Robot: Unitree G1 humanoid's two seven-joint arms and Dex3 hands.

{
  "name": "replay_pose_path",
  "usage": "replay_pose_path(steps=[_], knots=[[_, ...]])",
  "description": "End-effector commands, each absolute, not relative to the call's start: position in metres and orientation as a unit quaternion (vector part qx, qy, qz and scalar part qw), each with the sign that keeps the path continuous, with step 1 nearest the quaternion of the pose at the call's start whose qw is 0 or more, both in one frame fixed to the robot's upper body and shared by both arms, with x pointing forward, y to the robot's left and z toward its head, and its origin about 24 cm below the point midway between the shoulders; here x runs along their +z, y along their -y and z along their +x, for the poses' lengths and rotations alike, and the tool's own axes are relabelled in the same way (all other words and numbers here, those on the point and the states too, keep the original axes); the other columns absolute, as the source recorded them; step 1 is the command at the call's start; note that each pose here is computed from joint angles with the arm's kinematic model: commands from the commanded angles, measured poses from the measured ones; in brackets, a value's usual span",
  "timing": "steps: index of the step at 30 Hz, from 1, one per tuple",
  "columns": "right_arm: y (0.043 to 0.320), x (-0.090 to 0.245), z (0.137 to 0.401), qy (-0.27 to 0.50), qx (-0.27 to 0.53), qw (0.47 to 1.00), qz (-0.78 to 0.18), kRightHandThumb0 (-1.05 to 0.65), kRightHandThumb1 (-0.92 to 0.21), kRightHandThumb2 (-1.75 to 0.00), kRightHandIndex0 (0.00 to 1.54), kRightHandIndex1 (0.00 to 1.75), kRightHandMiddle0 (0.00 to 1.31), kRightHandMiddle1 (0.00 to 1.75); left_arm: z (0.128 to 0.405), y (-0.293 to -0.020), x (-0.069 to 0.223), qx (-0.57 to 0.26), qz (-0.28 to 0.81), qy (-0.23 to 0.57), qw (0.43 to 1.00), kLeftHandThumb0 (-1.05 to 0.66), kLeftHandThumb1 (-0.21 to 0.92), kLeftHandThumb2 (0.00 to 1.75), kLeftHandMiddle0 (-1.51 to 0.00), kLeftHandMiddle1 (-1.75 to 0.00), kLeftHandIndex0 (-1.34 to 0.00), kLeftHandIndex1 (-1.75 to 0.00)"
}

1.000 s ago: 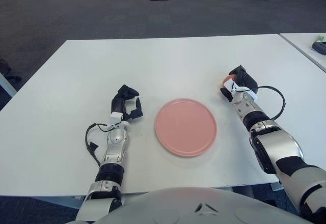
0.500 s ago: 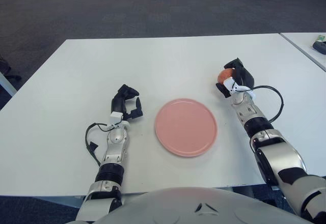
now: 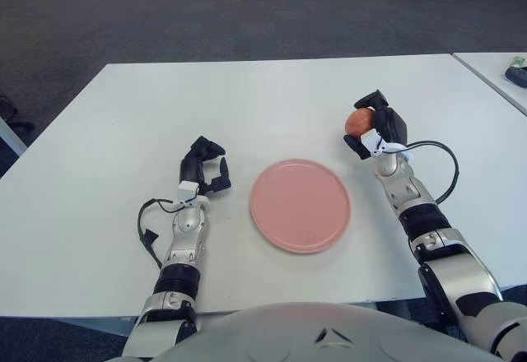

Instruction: Put the apple into the plate.

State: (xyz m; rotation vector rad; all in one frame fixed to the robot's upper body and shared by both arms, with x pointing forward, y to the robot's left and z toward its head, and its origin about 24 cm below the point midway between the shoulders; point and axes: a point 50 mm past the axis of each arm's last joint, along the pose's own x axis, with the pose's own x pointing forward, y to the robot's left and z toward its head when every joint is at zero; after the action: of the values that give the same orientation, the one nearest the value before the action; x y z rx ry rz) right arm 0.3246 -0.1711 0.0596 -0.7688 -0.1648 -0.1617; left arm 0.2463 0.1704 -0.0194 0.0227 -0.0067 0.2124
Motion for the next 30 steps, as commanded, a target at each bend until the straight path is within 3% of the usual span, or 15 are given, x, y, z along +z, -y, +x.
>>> replay_pose_path(steps=[1,14,30], knots=[[0.166,0.072,0.320,0.115,-0.051,0.925,-0.358,0.00,0.10,-1.72,0.99,1.55,0.69,1.75,0.226,-0.171,-0.048,0.110,0.017,-0.075,0.991,-0.52,0.21,1.46,-1.32,-1.75,-0.70,-1.75],[0.147,0.088,0.292,0.160,0.121,0.924,-0.326,0.00,0.10,-1.75,0.97,1.61,0.70,1.75,0.227,-0.171,-0.048,0.107,0.017,-0.078,0.991,-0.52,0.23,1.44,-1.30,-1.75,-0.69,-1.75],[0.132,0.090,0.277,0.167,0.248,0.898,-0.321,0.00,0.10,-1.75,0.97,1.61,0.70,1.75,0.227,-0.172,-0.050,0.105,0.017,-0.082,0.991,-0.51,0.23,1.44,-1.30,-1.75,-0.68,-1.75]])
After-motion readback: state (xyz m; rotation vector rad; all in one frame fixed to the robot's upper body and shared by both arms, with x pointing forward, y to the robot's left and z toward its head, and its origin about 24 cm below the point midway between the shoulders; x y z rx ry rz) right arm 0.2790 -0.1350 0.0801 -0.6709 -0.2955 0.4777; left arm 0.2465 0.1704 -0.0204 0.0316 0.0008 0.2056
